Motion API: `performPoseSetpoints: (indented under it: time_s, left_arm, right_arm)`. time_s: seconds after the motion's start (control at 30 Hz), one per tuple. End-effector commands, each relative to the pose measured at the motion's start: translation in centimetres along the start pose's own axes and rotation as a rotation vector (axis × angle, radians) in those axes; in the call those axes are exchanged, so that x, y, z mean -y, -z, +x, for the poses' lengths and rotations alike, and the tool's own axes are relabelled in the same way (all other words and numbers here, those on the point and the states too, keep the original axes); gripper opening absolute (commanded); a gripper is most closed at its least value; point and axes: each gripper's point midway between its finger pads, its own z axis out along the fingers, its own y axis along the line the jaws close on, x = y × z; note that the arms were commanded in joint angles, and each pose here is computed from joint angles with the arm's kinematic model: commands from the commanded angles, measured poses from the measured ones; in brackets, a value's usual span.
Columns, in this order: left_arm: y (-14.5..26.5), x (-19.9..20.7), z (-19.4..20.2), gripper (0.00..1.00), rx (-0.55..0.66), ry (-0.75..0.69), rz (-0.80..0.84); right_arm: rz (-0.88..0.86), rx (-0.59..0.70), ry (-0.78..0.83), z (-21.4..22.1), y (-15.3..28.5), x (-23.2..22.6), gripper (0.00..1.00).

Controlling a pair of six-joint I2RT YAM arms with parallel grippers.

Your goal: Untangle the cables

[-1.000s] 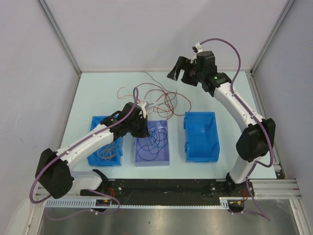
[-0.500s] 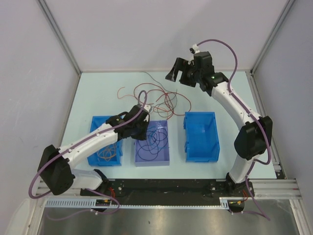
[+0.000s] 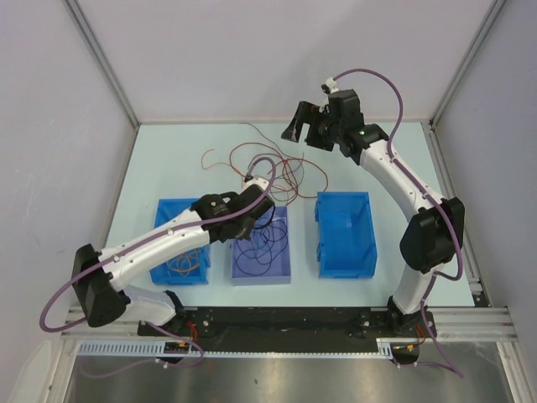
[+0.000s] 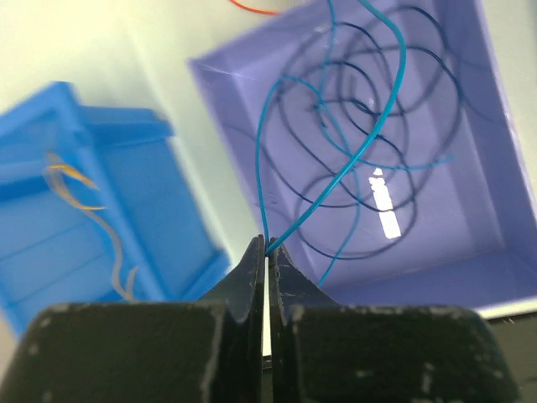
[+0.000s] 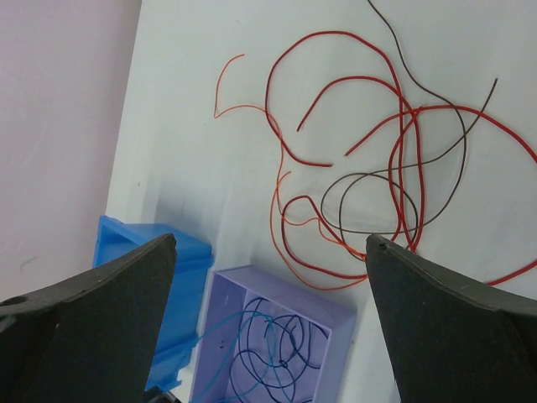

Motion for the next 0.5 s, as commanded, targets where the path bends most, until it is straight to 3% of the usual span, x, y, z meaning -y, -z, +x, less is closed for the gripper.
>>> performPoseSetpoints:
  time_s: [0.0,0.3,0.47]
  left_arm:
    - [1.7,-2.9,-1.1,0.0,0.026,-0.045,-0.138]
    - [7.1,-3.8,-3.8,0.0,0.131,-0.037,-0.173]
    - [7.4,-3.6,-4.1,0.01,0.119,-0.065,-0.181]
  right_arm:
    - [-0.027,0.034,0.028,-1.4,0.4,-1.3,1.0]
    - [-0.015,0.039,0.03,-1.5,0.6,-0.9,1.0]
    - [-0.024,0.034,0.023,-1.4,0.3,-0.9,1.0]
